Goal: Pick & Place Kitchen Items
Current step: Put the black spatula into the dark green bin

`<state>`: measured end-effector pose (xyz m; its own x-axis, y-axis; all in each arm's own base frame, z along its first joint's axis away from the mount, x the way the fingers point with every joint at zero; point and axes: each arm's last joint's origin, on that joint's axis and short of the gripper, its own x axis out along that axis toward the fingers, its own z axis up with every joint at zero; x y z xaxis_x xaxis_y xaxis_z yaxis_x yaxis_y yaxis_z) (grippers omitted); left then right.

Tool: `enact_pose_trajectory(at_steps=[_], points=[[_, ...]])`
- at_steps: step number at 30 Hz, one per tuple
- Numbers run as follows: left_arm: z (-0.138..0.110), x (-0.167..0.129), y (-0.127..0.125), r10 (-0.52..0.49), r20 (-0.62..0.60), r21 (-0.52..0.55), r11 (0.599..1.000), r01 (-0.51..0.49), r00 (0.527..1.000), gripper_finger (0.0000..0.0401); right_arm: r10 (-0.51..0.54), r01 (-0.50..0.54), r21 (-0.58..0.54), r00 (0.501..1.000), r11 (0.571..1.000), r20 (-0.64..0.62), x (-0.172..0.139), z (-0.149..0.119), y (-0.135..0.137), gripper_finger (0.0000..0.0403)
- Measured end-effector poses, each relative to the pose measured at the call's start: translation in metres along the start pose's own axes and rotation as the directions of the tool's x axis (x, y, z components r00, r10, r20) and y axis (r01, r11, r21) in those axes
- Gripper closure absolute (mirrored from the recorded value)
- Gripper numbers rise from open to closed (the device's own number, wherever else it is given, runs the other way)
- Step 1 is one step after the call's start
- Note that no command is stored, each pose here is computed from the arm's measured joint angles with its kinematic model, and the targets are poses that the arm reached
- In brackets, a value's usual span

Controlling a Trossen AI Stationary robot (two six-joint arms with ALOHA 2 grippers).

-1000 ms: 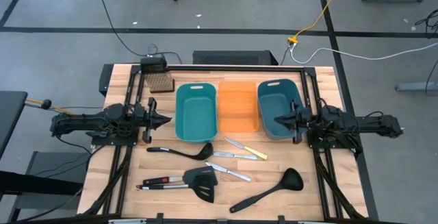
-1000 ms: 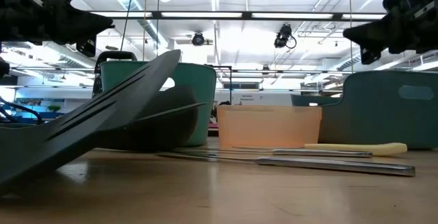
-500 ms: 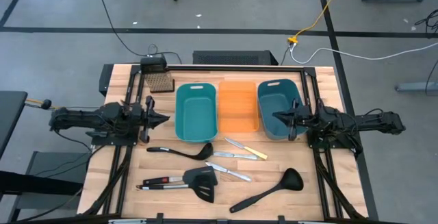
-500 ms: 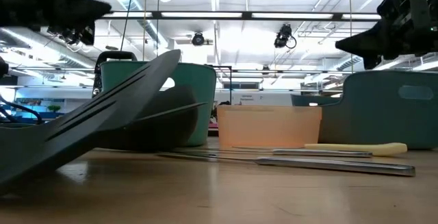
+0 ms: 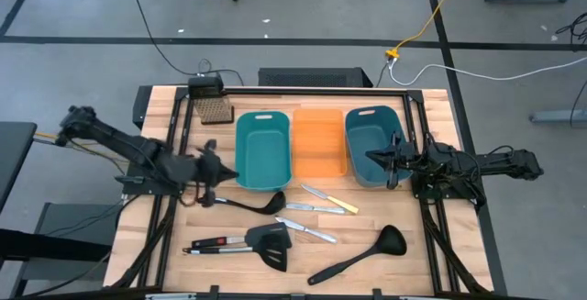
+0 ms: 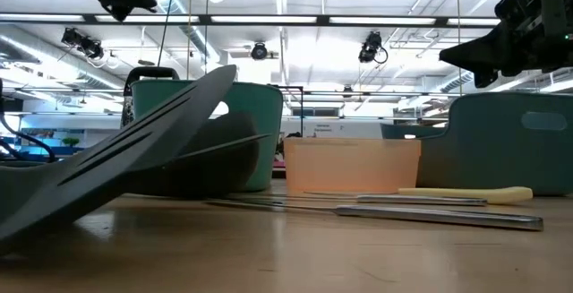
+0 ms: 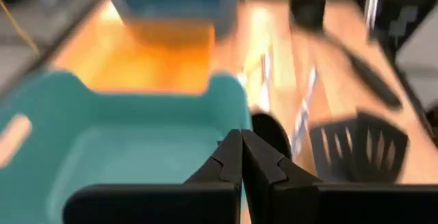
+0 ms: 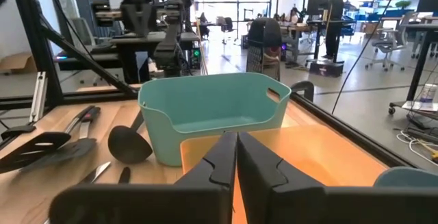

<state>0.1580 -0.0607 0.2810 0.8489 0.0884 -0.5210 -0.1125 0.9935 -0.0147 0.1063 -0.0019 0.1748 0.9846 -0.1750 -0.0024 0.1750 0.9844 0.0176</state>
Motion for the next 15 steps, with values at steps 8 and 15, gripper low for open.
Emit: enact_pose_trajectory(at_steps=[8, 15], points=[[0.008, 0.016, -0.054, -0.063, -0.312, -0.070, 0.997, 0.043, 0.948, 0.0390, -0.001, 0.001, -0.001, 1.000, 1.000, -0.001, 0.000, 0.000, 0.000, 0.0376], [-0.016, 0.038, -0.095, -0.137, -0.471, -0.141, 0.987, 0.079, 0.871, 0.0382, -0.001, 0.001, -0.001, 1.000, 1.000, -0.002, 0.000, 0.000, 0.000, 0.0376]])
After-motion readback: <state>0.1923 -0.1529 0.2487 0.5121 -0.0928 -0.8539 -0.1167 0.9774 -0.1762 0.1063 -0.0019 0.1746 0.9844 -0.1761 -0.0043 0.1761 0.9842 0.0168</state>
